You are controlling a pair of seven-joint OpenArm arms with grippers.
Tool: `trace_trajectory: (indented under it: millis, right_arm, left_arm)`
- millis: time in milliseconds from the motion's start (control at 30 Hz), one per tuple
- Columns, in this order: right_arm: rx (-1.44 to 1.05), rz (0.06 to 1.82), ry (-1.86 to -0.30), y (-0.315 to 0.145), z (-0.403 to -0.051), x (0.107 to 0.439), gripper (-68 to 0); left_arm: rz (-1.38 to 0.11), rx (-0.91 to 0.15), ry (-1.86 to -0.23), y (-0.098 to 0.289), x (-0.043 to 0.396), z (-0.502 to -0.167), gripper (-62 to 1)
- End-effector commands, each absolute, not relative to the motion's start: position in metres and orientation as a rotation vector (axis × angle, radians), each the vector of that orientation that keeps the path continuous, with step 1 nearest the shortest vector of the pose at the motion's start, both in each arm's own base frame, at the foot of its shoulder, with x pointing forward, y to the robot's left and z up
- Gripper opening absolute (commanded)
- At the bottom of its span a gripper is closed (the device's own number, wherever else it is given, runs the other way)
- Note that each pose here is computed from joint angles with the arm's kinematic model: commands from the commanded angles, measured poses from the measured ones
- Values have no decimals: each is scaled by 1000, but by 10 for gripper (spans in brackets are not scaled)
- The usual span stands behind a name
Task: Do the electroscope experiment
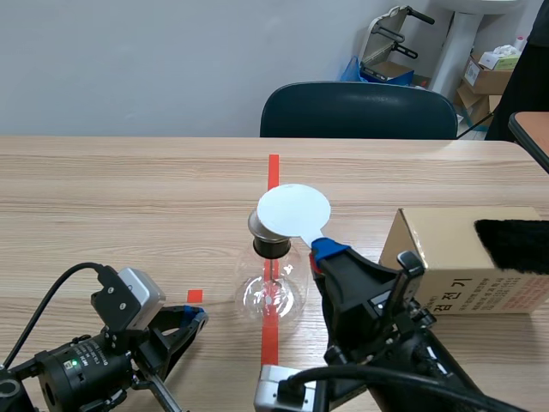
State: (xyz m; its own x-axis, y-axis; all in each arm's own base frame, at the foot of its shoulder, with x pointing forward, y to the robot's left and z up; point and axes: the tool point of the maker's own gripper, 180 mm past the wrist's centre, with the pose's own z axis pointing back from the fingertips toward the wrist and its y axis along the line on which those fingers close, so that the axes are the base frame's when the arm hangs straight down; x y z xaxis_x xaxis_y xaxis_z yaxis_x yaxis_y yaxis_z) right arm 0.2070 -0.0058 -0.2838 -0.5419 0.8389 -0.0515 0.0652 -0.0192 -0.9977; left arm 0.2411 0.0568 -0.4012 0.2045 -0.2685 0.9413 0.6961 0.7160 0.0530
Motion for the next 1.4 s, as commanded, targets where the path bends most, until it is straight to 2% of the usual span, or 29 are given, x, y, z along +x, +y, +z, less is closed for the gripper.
trace_trajectory:
  millis: [0, 233, 1367]
  right_arm:
    - [-969, 1635, -1676, -6, -276, 208, -665]
    - [-932, 1676, -1697, 1, -279, 203, -665]
    - [-954, 1653, -1675, -4, -278, 207, -665]
  left_arm:
    - [-689, -454, -1204, 51, 239, -397, -569]
    - [-689, -454, -1204, 51, 239, -397, -569]
    - [-689, -454, -1204, 51, 239, -397, -569]
